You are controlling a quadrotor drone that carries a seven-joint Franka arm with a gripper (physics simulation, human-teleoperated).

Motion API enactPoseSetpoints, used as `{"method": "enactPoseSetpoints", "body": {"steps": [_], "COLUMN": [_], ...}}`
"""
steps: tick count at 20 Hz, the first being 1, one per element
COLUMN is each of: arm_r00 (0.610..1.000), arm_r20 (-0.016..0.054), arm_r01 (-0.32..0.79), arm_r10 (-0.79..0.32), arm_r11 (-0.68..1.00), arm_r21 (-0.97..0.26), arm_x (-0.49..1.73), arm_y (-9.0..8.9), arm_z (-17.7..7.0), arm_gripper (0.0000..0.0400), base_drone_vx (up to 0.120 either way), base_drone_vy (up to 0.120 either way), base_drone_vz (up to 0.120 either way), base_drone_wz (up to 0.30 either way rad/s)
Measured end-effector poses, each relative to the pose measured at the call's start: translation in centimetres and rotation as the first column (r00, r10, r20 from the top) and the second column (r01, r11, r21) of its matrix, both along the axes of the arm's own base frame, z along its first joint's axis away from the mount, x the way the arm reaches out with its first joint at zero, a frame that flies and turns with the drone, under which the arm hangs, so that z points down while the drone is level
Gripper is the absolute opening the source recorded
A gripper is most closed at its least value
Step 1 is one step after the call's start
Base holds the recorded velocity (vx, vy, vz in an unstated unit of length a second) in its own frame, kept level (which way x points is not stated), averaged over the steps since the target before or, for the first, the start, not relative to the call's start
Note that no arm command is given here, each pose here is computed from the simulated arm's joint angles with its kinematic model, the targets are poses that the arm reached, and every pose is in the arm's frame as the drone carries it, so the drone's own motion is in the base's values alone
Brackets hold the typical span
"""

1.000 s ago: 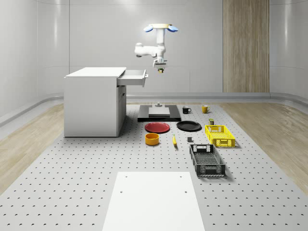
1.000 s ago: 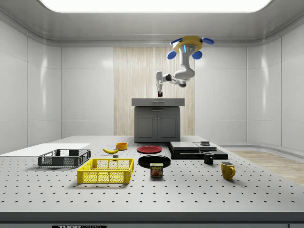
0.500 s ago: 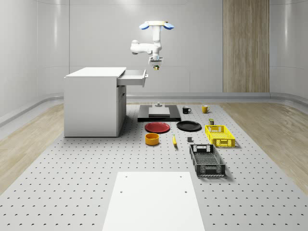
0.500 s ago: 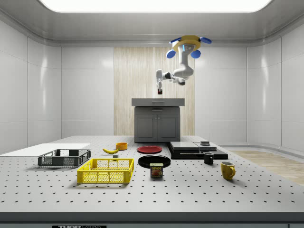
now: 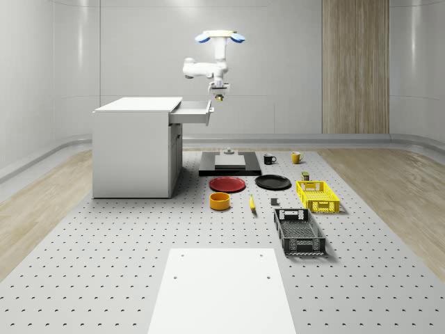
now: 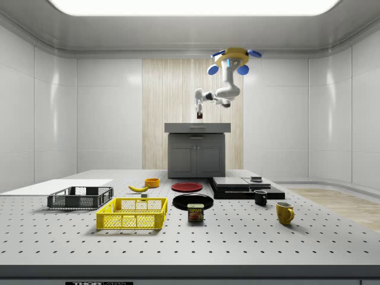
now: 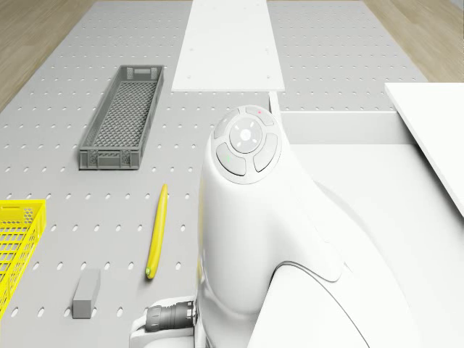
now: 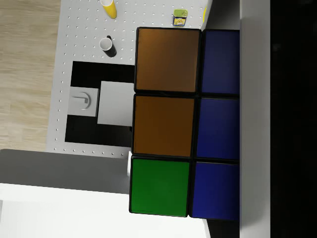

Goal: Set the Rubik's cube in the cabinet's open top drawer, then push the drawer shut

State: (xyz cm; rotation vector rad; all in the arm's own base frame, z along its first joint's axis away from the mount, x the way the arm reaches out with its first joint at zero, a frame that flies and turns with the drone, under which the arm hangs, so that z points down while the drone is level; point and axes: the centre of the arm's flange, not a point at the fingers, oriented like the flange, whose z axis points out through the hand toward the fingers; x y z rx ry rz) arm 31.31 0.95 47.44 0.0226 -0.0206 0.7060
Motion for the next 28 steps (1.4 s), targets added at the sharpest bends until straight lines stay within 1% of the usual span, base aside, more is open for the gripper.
{"method": "enactPoseSetpoints", "body": {"steps": [2,5,28], "arm_r00": [1.0,1.0,1.0], "arm_r20": [0.0,0.0,0.0001], "arm_r01": [0.0,0.0,0.0], "arm_r10": [0.0,0.0,0.0], "arm_r11": [1.0,1.0,1.0], "arm_r21": [0.0,0.0,0.0], "arm_x": [0.0,0.0,0.0], "arm_y": [0.0,0.0,0.0], "arm_z": [0.0,0.0,0.0], "arm_gripper": [0.0293,0.0293,0.0293], "base_drone_vx": [0.0,0.0,0.0], "base_drone_vy": [-0.12,-0.12,-0.12], "base_drone_vz": [0.04,0.12,0.0], "base_drone_wz": [0.0,0.0,0.0]}}
